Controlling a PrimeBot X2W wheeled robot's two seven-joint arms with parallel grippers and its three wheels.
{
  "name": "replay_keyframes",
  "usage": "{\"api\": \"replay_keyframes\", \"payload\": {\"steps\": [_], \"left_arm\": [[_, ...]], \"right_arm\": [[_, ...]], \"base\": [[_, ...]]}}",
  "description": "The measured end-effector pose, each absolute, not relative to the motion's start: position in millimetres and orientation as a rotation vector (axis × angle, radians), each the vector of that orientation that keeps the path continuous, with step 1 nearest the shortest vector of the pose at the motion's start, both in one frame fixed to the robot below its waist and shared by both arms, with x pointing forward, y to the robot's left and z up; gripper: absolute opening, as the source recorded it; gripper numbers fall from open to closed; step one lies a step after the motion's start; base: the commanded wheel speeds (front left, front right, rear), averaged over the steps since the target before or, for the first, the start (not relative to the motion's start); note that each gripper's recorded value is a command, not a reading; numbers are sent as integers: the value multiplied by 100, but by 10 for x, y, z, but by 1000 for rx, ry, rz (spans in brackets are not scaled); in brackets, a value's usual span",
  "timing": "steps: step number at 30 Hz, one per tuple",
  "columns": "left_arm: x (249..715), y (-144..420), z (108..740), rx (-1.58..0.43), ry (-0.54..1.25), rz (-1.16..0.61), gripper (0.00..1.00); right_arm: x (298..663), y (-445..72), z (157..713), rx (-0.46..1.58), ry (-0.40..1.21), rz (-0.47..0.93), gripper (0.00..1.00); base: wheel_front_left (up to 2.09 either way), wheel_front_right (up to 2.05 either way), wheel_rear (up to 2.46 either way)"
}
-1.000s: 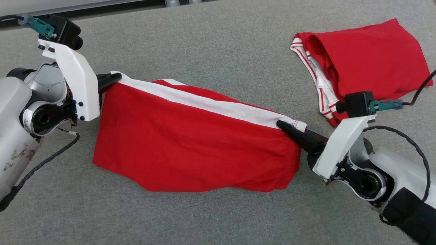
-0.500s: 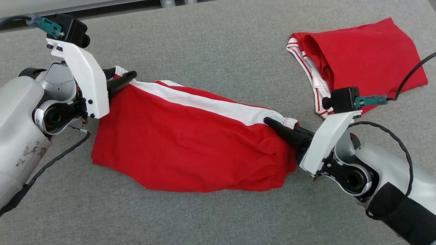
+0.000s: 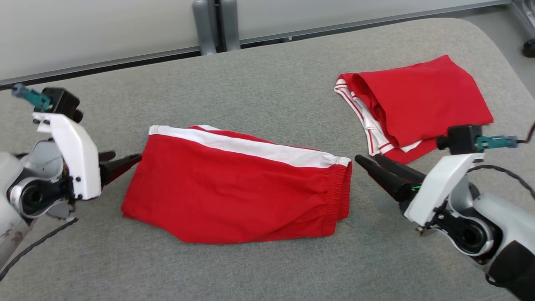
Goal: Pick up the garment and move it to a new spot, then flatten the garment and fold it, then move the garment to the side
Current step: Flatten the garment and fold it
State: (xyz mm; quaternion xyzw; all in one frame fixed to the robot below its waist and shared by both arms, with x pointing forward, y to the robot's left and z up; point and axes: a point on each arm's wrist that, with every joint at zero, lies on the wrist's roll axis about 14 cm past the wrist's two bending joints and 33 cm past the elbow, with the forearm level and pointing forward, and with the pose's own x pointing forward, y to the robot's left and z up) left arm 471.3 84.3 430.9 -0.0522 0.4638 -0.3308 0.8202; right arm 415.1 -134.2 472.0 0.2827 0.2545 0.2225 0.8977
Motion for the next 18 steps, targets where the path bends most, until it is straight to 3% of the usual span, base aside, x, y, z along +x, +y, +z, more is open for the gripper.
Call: {"api": "replay_keyframes", "payload": {"steps": [7,18], "left_arm": [[4620,876,3998,-168,1091,-689,100],[4511,526,3894,-209,1180,-809,100]], "right_arm": [[4155,-1669,4831,596,465,395,100],[4002,-2027,4646,604,483,280,100]], "base": [[0,0,0],[0,0,0]]}}
